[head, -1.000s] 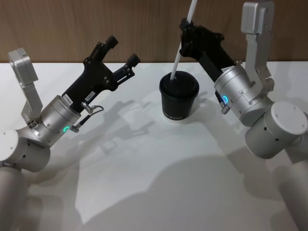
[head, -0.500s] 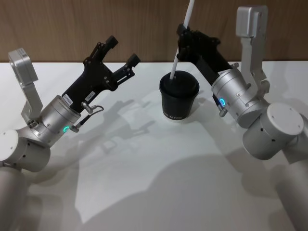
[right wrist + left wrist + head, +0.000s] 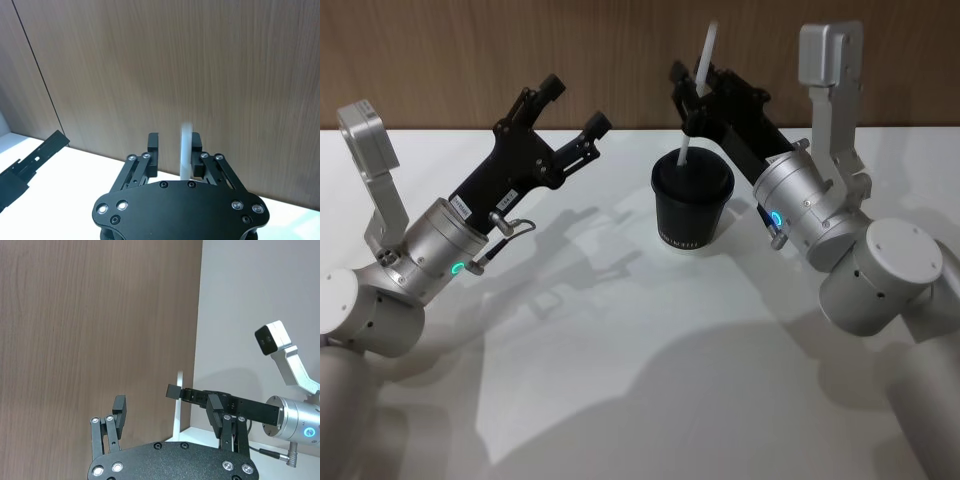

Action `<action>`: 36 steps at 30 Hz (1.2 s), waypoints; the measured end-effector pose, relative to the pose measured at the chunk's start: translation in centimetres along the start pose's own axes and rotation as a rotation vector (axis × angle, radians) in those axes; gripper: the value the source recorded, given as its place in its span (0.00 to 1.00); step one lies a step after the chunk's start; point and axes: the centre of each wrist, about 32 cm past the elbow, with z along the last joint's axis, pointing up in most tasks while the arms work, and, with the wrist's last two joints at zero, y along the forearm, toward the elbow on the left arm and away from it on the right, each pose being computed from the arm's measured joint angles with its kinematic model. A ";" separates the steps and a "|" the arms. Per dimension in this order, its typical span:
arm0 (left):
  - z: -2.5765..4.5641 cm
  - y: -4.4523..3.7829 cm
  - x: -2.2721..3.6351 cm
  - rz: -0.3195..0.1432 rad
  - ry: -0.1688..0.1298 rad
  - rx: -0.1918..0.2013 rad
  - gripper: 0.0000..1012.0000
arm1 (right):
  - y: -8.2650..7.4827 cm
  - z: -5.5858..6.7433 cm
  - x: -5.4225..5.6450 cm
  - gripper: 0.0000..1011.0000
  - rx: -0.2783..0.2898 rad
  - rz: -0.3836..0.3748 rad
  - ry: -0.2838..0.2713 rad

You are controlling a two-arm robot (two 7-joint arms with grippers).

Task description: Pick up the straw with one hand, pass it to the other hand, and insert it into the cup.

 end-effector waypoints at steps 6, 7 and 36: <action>0.00 0.00 0.00 0.000 0.000 0.000 0.99 | -0.2 0.2 0.0 0.49 0.006 -0.002 -0.003; 0.00 0.00 0.00 0.000 0.000 0.000 0.99 | -0.3 0.4 0.0 0.53 0.011 -0.003 -0.004; 0.00 -0.01 0.00 0.000 0.000 0.000 0.99 | -5.6 1.7 0.8 0.99 0.002 -0.115 -0.018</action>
